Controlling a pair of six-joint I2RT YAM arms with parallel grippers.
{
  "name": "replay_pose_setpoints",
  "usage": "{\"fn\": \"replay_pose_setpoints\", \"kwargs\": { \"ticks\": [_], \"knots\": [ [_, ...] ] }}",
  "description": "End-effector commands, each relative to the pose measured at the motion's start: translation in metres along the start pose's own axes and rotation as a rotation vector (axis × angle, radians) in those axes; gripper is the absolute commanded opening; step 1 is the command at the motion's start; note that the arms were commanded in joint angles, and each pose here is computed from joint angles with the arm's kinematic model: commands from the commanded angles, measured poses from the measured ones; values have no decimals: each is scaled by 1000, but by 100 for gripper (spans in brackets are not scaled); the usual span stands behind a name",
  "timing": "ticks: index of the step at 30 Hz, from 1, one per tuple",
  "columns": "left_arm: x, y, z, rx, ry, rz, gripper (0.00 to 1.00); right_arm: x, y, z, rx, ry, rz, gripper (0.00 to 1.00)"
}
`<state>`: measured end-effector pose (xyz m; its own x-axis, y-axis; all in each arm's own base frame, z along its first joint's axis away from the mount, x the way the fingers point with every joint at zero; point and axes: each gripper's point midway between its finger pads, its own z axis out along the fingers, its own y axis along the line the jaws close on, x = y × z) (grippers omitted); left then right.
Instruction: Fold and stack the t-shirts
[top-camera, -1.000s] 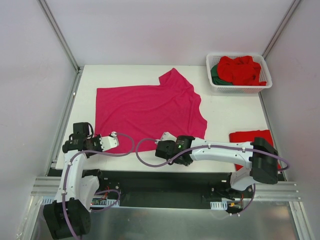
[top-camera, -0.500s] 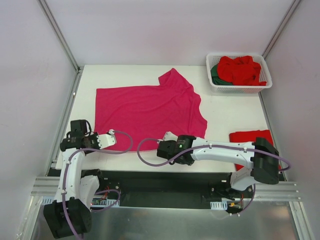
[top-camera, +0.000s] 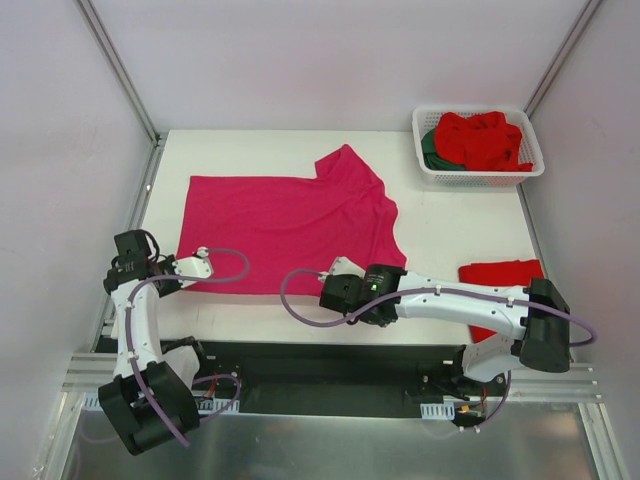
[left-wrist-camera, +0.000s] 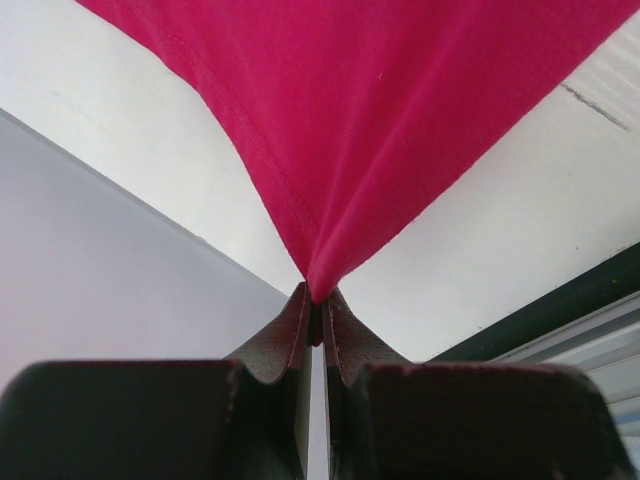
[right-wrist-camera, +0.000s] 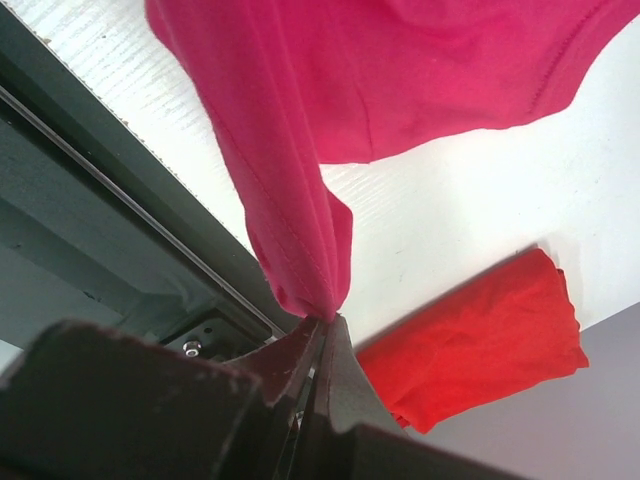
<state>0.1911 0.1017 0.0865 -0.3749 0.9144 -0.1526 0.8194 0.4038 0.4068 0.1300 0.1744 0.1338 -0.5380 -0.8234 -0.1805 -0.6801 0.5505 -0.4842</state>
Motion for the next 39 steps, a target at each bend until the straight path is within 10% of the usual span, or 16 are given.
{"fn": "replay_pose_setpoints", "kwargs": {
  "ticks": [1, 39],
  "knots": [
    [2, 3, -1, 11, -14, 36, 0, 2, -6, 0, -8, 14, -14, 1],
    [-12, 55, -8, -103, -86, -9, 0, -32, -63, -23, 193, -85, 2, 1]
  ]
}}
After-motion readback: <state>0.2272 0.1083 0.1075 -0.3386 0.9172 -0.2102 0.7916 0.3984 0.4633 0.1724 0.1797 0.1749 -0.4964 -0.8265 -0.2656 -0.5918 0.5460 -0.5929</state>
